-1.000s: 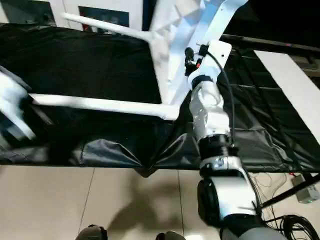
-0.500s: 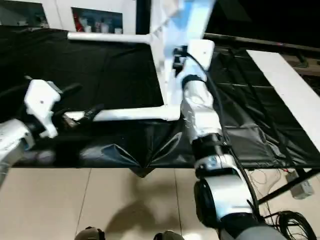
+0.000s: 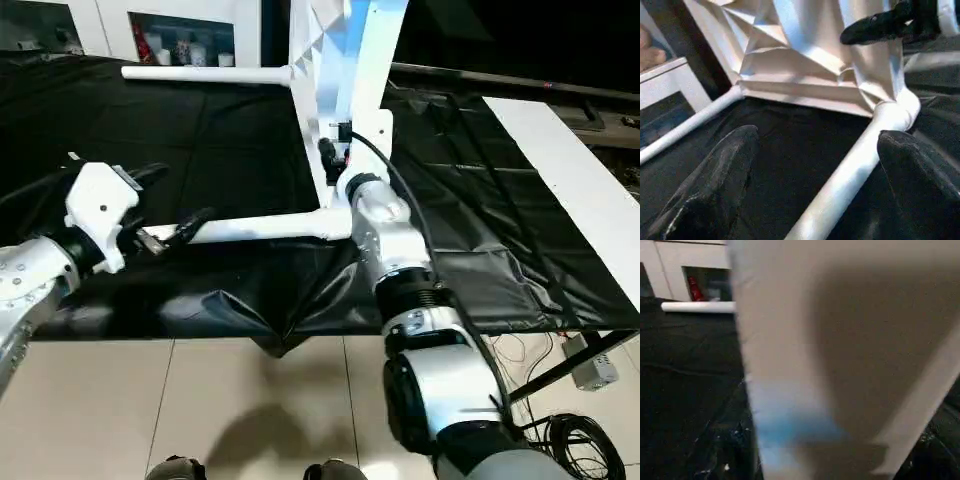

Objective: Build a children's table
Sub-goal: Flip table

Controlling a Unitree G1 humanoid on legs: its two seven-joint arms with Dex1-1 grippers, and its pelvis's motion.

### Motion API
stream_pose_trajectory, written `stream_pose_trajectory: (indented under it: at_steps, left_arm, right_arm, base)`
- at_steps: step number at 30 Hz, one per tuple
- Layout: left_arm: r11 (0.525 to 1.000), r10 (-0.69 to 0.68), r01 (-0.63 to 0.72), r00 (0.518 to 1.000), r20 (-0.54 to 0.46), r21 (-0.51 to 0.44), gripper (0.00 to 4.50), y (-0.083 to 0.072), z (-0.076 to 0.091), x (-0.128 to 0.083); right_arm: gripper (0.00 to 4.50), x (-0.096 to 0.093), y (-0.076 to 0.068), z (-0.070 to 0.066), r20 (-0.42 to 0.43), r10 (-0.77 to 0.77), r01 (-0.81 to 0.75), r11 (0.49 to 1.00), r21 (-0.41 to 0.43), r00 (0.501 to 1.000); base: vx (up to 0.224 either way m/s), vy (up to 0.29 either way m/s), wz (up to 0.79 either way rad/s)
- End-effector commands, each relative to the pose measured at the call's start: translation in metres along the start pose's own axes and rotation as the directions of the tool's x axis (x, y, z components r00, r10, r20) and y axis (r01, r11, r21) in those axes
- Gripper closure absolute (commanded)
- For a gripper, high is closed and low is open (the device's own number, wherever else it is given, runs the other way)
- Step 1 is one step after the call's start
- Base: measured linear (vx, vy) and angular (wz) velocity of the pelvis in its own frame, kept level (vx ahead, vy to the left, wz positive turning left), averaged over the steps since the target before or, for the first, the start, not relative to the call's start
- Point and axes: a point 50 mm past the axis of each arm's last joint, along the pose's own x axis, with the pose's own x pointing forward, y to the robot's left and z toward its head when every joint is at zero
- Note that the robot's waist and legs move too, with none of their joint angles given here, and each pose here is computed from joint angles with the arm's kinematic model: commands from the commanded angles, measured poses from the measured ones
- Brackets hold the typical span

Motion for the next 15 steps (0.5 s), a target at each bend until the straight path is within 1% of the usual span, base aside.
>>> stream_pose_trajectory:
  at_steps: [1,3,4,7,10,15]
  left_arm:
    - [1.000,-0.014,0.014,1.000,0.018,0.017,0.28,-0.0053,0.0043,0.0004]
    - [1.000,-0.013,0.013,1.000,0.023,0.018,0.28,-0.0054,0.0053,0.0007]
    - [1.000,-0.015,0.014,1.000,0.026,0.018,0.28,-0.0057,0.0062,0.0010]
    - [1.000,-0.016,0.016,0.999,0.030,0.016,0.28,-0.0069,0.0071,0.0019]
    - [1.000,-0.021,0.021,0.999,0.030,0.013,0.28,-0.0093,0.0068,0.0025]
    - [1.000,-0.029,0.029,0.999,0.032,0.004,0.28,-0.0123,0.0072,0.0039]
  right_arm:
    - [1.79,-0.0014,-0.0026,0.0037,0.020,0.046,-0.046,0.999,-0.025,0.999]
    - [1.79,-0.0021,-0.0043,0.0058,0.042,0.060,-0.059,0.998,-0.035,0.997]
    - [1.79,-0.0023,-0.0054,0.0071,0.049,0.071,-0.068,0.996,-0.056,0.996]
    - [1.79,-0.0024,-0.0066,0.0074,0.052,0.071,-0.066,0.994,-0.083,0.996]
    - [1.79,-0.0027,-0.0078,0.0075,0.059,0.068,-0.063,0.994,-0.085,0.996]
    - [1.79,-0.0025,-0.0064,0.0064,0.054,0.073,-0.069,0.996,-0.063,0.996]
  base:
    - [0.000,0.000,0.00]
    - [0.000,0.000,0.00]
    - [0.000,0.000,0.00]
    - [0.000,0.000,0.00]
    - [0.000,0.000,0.00]
    - [0.000,0.000,0.00]
